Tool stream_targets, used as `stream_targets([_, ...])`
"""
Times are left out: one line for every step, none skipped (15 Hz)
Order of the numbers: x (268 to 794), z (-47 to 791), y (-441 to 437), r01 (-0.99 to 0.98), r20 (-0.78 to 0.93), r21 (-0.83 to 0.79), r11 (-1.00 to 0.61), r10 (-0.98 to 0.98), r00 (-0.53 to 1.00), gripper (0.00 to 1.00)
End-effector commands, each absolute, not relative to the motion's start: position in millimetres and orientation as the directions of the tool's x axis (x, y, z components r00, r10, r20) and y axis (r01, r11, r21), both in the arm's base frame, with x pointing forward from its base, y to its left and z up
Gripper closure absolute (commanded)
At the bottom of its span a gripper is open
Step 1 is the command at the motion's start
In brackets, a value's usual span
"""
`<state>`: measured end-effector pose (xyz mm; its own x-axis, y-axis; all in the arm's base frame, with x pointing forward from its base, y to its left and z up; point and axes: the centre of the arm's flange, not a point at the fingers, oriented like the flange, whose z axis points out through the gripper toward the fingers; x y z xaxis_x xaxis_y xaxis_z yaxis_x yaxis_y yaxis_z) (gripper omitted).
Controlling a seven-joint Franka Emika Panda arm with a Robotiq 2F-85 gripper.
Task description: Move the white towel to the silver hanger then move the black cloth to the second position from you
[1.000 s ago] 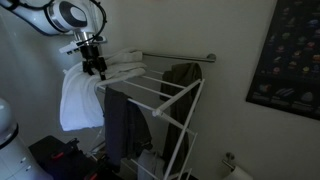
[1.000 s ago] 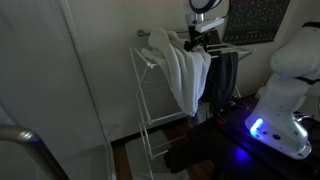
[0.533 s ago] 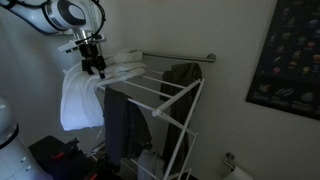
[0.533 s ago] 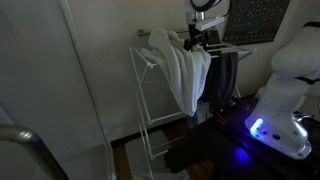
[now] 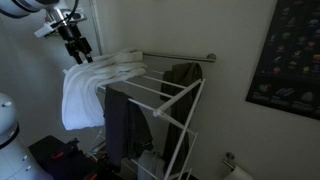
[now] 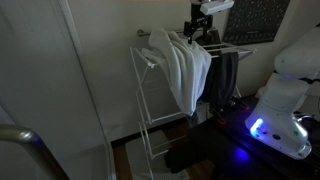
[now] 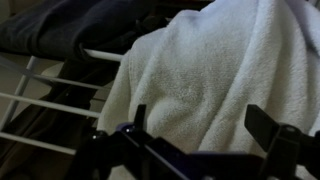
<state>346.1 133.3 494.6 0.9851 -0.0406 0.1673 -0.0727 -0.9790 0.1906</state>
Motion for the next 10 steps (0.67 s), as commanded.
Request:
stream_targets([289,505,156,-0.075,0.234,0.151,-0.986,-0.038,0.972,0.0])
stream_targets([280,504,162,-0.069,0.242,0.14,-0.988,-0.034,0.97,0.0])
stream_targets([269,503,170,-0.057,0.245,0.134,-0.989,-0.023,0.969,0.0])
stream_targets([261,497,174,-0.046,0.249,0.135,-0.99,-0.011,0.968,0.0])
stream_targets([254,491,179,-0.035,0.257,0.138,-0.99,0.002,0.966,0.0])
stream_targets([248,483,181,-0.034,0.266,0.147,-0.989,0.007,0.964,0.0])
stream_targets([243,473,182,-0.03,0.277,0.16,-0.987,0.015,0.961,0.0])
stream_targets([239,463,182,-0.028,0.282,0.173,-0.985,0.022,0.959,0.0])
stream_targets([236,452,182,-0.034,0.288,0.19,-0.981,0.022,0.957,0.0])
stream_targets([234,441,183,-0.029,0.293,0.203,-0.979,0.032,0.955,0.0])
